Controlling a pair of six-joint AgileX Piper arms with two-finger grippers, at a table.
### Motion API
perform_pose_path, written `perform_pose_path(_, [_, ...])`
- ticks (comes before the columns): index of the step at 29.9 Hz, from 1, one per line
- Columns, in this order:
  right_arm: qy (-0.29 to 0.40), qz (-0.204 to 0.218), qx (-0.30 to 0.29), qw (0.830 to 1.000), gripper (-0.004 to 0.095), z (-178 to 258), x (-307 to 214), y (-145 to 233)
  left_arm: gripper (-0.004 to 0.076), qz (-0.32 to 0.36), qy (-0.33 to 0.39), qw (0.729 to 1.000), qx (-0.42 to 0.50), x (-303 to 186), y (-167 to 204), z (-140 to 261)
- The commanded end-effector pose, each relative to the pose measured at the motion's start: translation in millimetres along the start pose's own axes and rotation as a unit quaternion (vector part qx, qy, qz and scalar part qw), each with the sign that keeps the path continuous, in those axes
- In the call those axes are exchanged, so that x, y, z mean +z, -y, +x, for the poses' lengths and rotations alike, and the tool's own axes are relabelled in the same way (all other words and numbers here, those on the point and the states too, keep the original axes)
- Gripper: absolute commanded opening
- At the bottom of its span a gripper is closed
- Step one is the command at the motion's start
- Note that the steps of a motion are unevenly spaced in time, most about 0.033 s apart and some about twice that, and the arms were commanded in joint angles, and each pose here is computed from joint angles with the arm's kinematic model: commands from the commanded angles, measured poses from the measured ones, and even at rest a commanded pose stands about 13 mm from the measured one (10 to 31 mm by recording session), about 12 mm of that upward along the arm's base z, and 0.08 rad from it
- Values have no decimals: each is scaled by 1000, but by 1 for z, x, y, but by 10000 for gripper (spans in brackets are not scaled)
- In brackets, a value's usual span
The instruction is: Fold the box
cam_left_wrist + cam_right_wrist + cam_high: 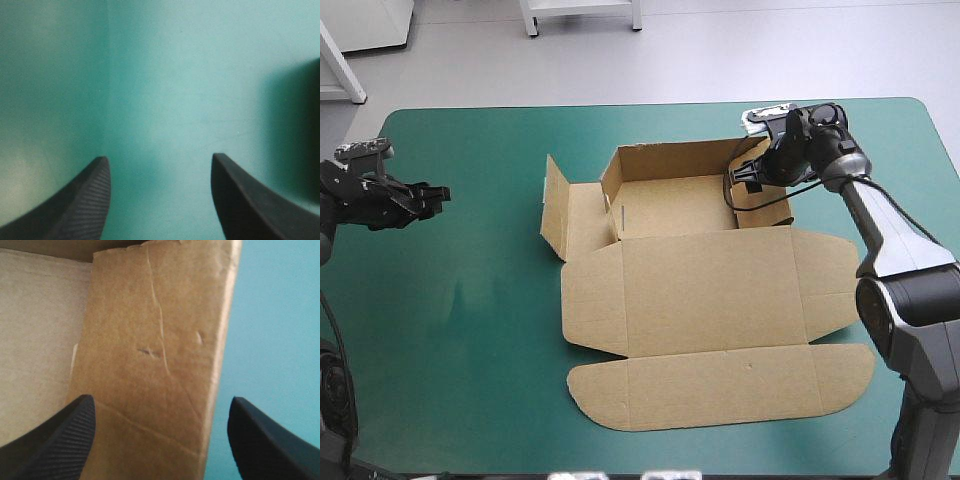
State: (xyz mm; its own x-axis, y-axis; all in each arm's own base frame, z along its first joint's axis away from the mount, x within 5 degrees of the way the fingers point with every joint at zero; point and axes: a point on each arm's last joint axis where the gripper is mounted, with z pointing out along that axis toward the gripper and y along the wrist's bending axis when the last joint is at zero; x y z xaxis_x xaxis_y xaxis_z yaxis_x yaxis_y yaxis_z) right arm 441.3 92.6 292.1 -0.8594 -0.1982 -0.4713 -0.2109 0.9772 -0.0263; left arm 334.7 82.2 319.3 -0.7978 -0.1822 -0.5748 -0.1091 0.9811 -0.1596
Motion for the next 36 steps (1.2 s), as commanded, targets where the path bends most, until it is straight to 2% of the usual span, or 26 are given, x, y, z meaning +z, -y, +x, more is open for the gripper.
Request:
perform_pose_path(1, [48, 3, -4, 999, 619, -13, -21, 3, 424, 6, 52, 999, 2, -24, 8, -10])
perform_pose_path(4, [39, 4, -3, 999, 482, -12, -14, 3, 424, 7, 51, 999, 6, -24, 8, -10])
perform_pose_path(7, [40, 4, -2, 999, 281, -13, -12, 3, 424, 8, 50, 999, 7, -24, 8, -10])
perform_pose_path(10, [42, 8, -11, 999, 21, -13, -13, 4, 424, 8, 50, 999, 9, -24, 8, -10])
perform_pose_path(11, [39, 13, -15, 999, -15, -13, -13, 5, 424, 8, 50, 999, 10, -24, 8, -10])
perform_pose_path(17, [15, 29, -22, 999, -19, -8, -12, 8, 424, 7, 51, 998, 21, -24, 8, -10])
perform_pose_path(21, [21, 10, -14, 1000, -19, -11, -16, 4, 423, 12, 43, 999, 27, -24, 9, -8])
perform_pose_path(27, [110, -7, 2, 994, -19, -30, -70, 4, 424, 34, 47, 998, 11, -25, 13, -9])
perform_pose_path(30, [157, -31, 21, 987, -19, -35, -105, 13, 423, 35, 52, 998, 10, -25, 13, -10])
perform_pose_path(36, [234, -114, 59, 964, -19, -30, -166, 38, 423, 29, 75, 997, 13, -25, 12, -14])
